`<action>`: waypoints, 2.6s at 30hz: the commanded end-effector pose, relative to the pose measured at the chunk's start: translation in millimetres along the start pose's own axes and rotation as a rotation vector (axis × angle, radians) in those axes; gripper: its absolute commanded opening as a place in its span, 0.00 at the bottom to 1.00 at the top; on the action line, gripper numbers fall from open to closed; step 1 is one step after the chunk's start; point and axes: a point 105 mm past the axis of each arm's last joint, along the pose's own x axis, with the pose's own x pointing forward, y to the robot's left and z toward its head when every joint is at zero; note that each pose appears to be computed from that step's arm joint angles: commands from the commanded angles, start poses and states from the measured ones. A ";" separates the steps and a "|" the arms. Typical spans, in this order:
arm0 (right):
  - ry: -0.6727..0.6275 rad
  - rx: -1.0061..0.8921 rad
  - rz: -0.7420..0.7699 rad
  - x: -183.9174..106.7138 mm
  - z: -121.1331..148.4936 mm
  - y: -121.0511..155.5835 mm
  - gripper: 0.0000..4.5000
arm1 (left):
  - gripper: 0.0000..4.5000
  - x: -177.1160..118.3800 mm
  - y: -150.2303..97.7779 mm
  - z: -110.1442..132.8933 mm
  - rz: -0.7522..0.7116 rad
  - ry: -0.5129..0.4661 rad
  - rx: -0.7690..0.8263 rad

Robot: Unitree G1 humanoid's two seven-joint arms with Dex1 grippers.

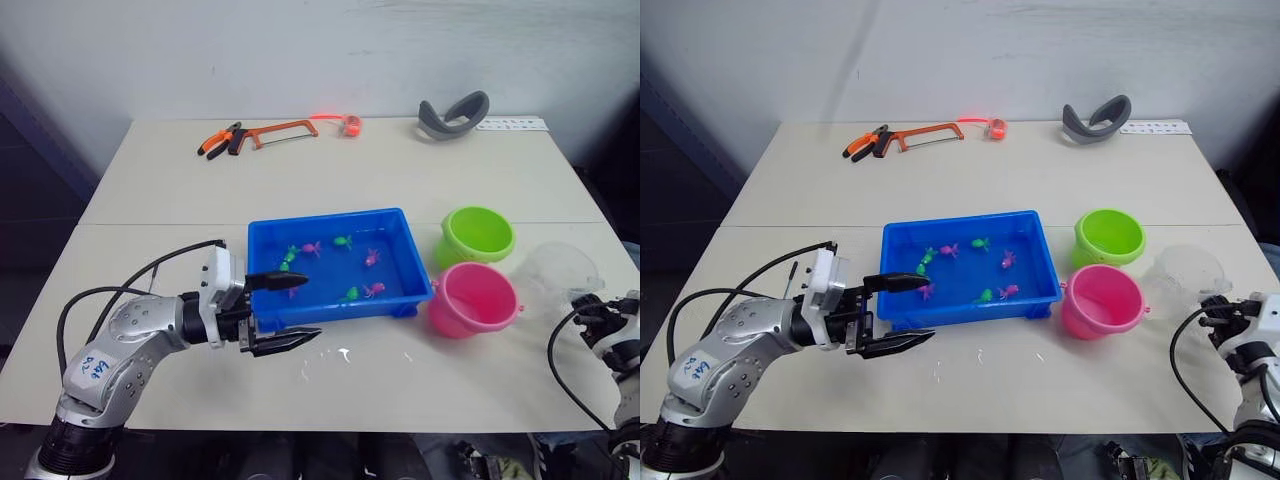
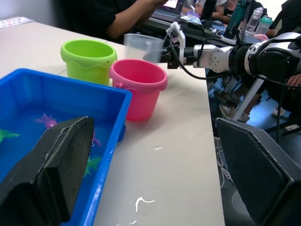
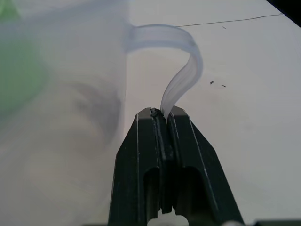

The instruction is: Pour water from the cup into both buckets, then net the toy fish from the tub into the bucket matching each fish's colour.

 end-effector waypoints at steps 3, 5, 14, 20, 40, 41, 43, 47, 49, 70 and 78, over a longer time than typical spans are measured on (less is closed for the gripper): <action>-0.089 -0.033 -0.003 -1.9 20.8 -0.4 0.01 | 1.00 -0.4 1.0 1.3 0.001 -0.010 0.024; -0.107 -0.048 -0.009 -4.9 26.3 -1.3 0.01 | 1.00 0.1 0.6 0.4 0.003 -0.013 0.023; -0.182 -0.198 0.000 -28.6 75.7 3.8 0.01 | 1.00 8.3 -5.8 -2.9 -0.027 -0.043 0.001; -0.232 -0.406 -0.020 -41.0 119.2 12.9 0.01 | 1.00 18.6 -7.6 -0.6 -0.060 -0.068 0.005; -0.229 -0.962 -0.051 -59.8 153.9 52.8 0.01 | 1.00 50.9 -10.4 -7.1 -0.146 -0.128 -0.041; -0.230 -0.983 -0.038 -60.3 151.8 56.2 0.01 | 1.00 51.4 -10.4 -7.2 -0.146 -0.130 -0.040; -0.236 -1.033 -0.013 -60.7 147.1 63.1 0.01 | 1.00 51.7 -10.2 -7.3 -0.140 -0.136 -0.043; -0.240 -1.101 0.018 -58.1 139.7 70.2 0.01 | 1.00 51.3 -12.4 -10.7 -0.140 -0.127 -0.040; -0.240 -1.141 0.008 -55.9 138.0 69.2 0.01 | 1.00 51.1 -13.6 -11.3 -0.140 -0.125 -0.040; -0.337 -1.435 -0.034 -44.3 149.7 74.2 0.01 | 1.00 50.1 -9.9 -12.4 -0.132 -0.120 -0.027; -0.387 -1.517 -0.030 -45.2 155.0 79.8 0.01 | 1.00 54.3 -5.2 0.6 -0.117 -0.169 -0.008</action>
